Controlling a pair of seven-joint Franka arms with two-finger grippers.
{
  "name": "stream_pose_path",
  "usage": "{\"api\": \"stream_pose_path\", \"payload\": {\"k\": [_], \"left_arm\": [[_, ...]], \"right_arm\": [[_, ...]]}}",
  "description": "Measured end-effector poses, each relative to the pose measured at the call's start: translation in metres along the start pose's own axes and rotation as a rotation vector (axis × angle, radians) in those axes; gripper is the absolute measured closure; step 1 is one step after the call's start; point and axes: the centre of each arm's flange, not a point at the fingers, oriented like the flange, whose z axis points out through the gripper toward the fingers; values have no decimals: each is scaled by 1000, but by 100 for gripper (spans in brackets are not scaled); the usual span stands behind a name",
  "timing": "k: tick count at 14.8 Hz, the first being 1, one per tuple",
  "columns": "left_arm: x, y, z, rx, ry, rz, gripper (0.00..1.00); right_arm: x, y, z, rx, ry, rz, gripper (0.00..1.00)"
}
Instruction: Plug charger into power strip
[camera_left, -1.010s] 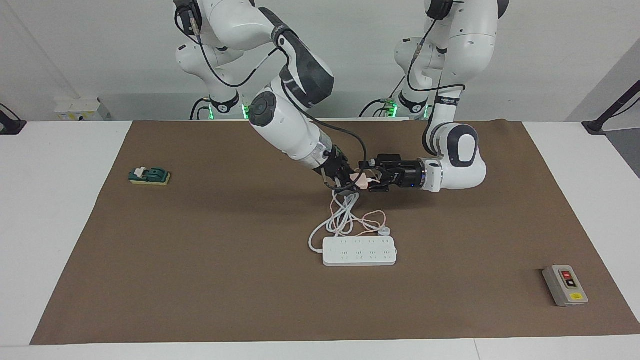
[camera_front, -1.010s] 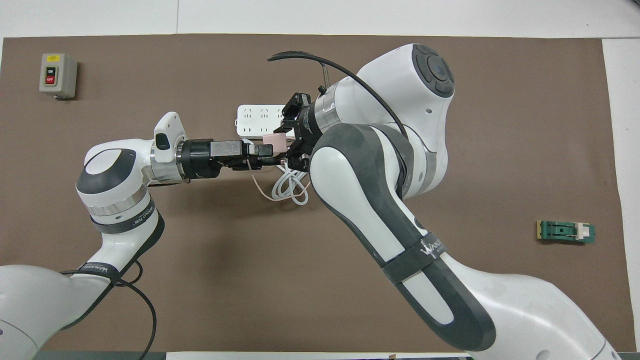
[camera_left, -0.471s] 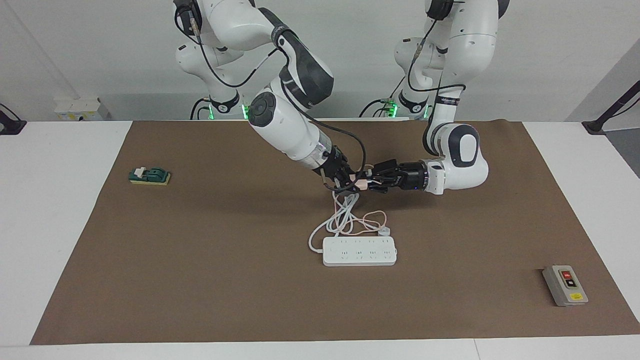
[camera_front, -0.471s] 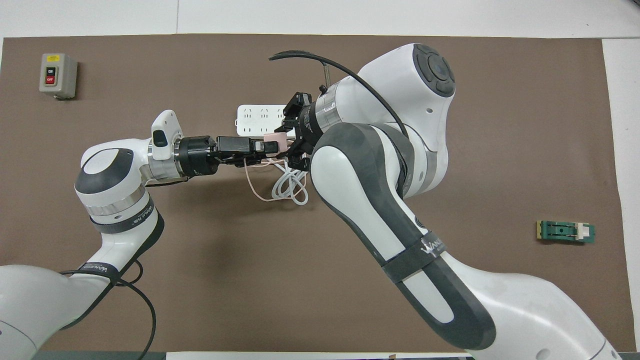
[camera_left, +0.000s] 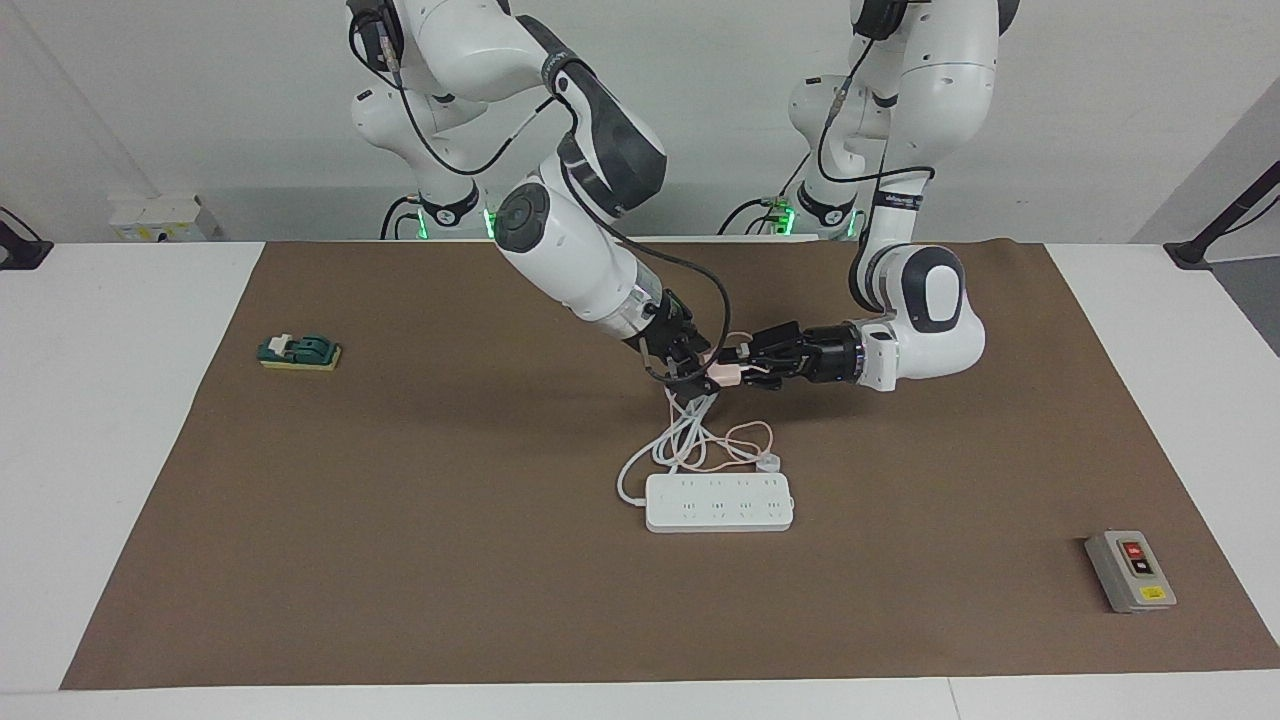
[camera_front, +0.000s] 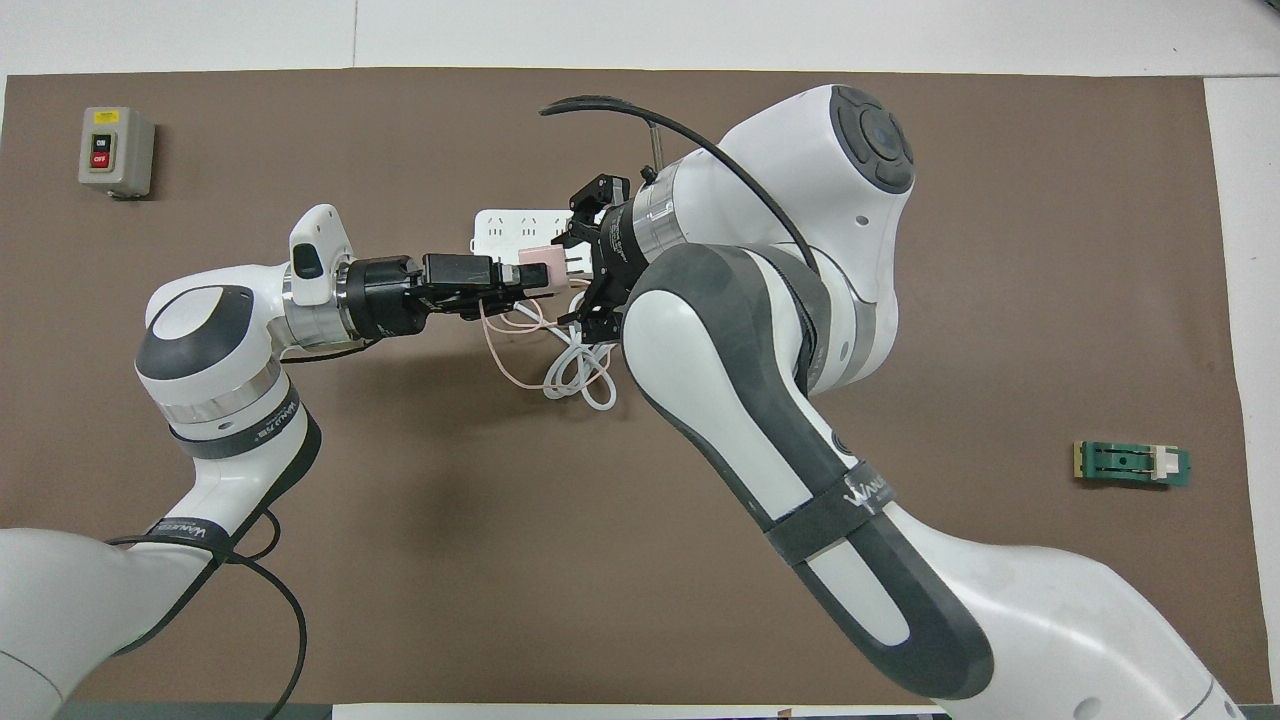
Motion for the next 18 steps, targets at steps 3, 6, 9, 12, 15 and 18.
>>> {"api": "stream_pose_path", "payload": {"k": [3, 6, 9, 12, 15, 18], "left_arm": [[11, 10, -17, 24, 14, 13, 69], [21, 18, -47, 131, -21, 59, 69], [26, 25, -68, 260, -80, 113, 69], [38, 42, -78, 479, -152, 219, 69], [53, 62, -89, 785, -258, 370, 69], [66, 74, -72, 967, -389, 534, 69]], "right_arm": [[3, -1, -2, 2, 1, 6, 0], [19, -11, -15, 22, 8, 32, 0], [57, -28, -65, 42, 5, 75, 0], [91, -37, -130, 33, 13, 12, 0], [127, -40, -180, 15, 77, -151, 0], [153, -38, -198, -42, 195, -398, 0]]}}
